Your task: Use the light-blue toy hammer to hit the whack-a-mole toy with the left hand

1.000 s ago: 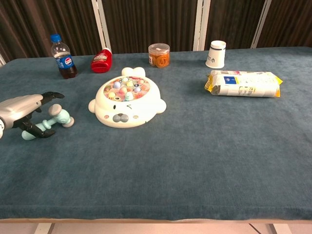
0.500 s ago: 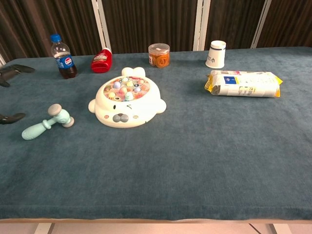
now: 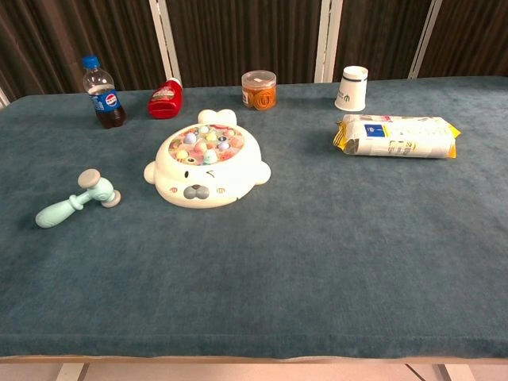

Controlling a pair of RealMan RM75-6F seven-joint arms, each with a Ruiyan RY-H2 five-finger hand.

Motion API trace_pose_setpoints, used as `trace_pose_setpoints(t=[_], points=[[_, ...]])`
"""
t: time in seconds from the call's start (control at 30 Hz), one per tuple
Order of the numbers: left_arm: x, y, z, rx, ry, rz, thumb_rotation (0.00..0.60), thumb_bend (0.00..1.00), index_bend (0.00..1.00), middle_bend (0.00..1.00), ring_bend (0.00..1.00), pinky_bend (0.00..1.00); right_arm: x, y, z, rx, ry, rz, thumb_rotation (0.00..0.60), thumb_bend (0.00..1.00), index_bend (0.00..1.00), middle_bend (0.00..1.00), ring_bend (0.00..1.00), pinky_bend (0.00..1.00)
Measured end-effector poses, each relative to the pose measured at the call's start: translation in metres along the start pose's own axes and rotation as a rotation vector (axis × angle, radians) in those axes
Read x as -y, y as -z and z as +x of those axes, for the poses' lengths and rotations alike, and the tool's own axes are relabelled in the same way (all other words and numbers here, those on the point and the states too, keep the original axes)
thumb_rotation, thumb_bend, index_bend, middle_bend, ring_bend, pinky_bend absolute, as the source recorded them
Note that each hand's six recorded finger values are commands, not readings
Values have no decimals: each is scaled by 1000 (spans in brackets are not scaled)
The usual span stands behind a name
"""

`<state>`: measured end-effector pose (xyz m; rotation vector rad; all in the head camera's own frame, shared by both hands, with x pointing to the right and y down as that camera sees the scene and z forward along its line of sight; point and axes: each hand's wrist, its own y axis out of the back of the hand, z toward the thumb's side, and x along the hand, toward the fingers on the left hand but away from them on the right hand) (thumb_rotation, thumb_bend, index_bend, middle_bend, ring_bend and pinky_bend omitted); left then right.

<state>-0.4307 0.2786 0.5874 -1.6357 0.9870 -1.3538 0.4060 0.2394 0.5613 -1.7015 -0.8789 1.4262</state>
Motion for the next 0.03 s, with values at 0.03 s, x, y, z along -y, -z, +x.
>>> trace_pose_setpoints(t=[0.03], points=[[0, 0, -1, 5, -5, -2, 600, 335, 0, 0, 2, 68, 0, 0, 1, 1, -1, 0, 600, 181, 0, 0, 0, 0]])
